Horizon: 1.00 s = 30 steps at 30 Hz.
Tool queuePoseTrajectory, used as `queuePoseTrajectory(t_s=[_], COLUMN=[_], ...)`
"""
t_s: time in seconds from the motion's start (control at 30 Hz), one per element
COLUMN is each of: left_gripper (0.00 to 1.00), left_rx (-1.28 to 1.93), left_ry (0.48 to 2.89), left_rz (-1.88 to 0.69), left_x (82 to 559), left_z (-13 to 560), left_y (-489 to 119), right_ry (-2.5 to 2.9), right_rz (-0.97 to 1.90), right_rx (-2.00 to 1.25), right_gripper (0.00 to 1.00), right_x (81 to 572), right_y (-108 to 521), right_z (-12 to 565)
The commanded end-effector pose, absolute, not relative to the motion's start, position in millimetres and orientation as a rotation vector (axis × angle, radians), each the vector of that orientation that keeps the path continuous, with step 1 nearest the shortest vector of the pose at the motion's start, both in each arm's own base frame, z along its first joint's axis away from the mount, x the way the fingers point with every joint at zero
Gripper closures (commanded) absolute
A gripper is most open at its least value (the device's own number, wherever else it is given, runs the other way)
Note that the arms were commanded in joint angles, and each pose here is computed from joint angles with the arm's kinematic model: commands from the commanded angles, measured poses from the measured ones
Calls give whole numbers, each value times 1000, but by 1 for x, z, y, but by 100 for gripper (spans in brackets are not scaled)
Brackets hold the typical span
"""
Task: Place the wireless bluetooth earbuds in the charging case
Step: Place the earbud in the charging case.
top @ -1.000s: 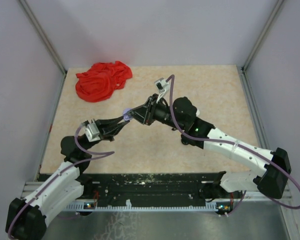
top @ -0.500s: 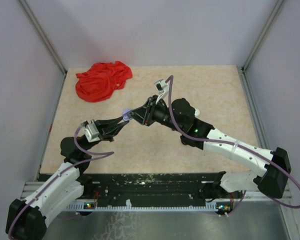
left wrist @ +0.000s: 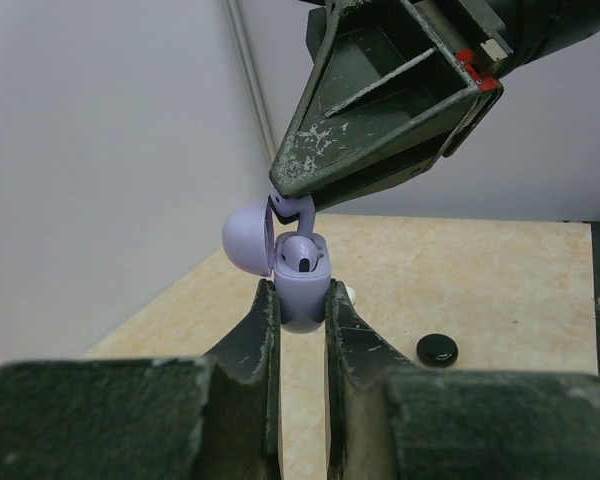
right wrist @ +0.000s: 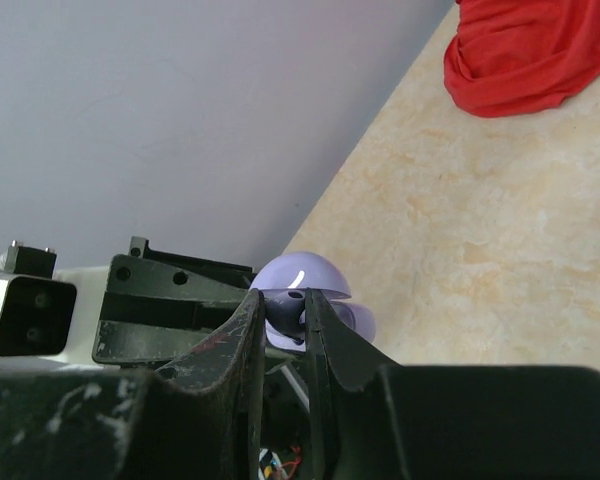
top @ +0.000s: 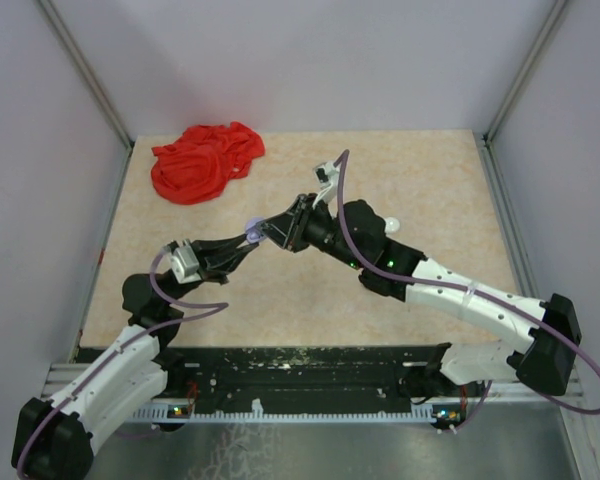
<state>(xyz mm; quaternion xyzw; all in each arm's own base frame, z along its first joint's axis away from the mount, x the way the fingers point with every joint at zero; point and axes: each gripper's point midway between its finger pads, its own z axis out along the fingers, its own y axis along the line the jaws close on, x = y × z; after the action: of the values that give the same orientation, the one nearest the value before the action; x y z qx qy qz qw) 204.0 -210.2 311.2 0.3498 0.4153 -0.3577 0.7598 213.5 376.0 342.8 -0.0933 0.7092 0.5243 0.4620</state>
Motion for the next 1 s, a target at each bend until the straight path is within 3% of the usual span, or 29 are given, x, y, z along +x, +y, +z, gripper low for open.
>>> queuePoseTrajectory(t_s=[0.0,0.97], left_gripper=[99,99], left_rx=[730,687], left_ry=[844,904], left_rz=[-765,-739], left_x=[200,214], left_z=[328,324], left_y=[-205,-201], right_ry=[1802,1778], right_rz=[1239,1367], right_rx=[-101,-124], right_gripper=[82,82], right_x=[224,206], right_y=[370,391], right_z=[330,344])
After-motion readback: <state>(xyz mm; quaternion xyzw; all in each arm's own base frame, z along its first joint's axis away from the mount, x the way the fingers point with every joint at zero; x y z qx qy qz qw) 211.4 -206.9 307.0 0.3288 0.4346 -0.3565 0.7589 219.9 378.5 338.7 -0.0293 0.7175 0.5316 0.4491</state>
